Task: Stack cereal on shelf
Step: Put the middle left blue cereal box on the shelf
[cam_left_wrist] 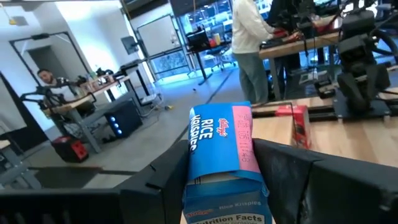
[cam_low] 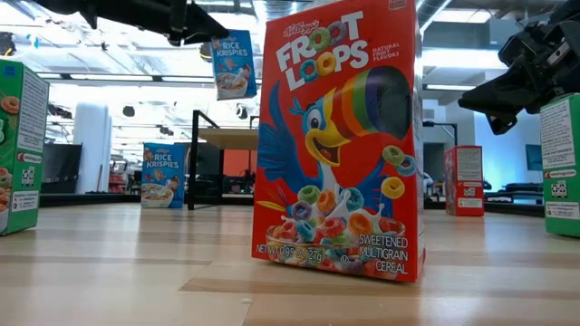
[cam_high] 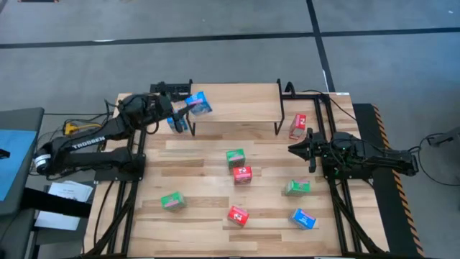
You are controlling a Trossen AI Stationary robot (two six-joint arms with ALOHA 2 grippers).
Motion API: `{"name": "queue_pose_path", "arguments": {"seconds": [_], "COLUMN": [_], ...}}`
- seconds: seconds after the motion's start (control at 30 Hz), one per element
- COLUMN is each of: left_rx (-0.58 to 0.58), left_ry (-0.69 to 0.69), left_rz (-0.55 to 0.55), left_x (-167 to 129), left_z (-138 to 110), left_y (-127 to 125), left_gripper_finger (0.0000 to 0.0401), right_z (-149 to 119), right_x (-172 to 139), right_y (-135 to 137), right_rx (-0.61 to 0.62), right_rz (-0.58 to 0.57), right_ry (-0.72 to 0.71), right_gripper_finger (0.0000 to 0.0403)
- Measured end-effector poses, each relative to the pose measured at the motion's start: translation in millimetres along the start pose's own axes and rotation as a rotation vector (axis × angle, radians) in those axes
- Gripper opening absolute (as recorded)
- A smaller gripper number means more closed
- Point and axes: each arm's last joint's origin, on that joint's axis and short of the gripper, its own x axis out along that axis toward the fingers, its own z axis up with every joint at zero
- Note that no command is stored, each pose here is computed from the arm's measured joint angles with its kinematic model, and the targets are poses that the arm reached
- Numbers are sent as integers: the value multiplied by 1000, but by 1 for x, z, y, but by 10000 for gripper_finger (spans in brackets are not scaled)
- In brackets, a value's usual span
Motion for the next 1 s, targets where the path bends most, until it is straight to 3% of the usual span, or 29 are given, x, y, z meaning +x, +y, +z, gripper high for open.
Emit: {"name": "queue_pose_path", "arguments": {"seconds": [0.47, 0.73, 1.0], "left_rx": [-11, -37, 5], "left_ry": [173, 183, 200], "left_rz": [-65, -129, -192], "left_x": [58, 78, 83], "left_z": [13, 4, -17], "left_y": [66, 101, 121], "left_gripper_finger": [155, 155, 155], "right_z": [0, 0, 0], "right_x": [0, 0, 0], "right_y": [0, 0, 0], "right_rx": [0, 0, 0], "right_rz": [1, 0, 0], "right_ry": [1, 0, 0], "right_gripper_finger": [82, 82, 82]}}
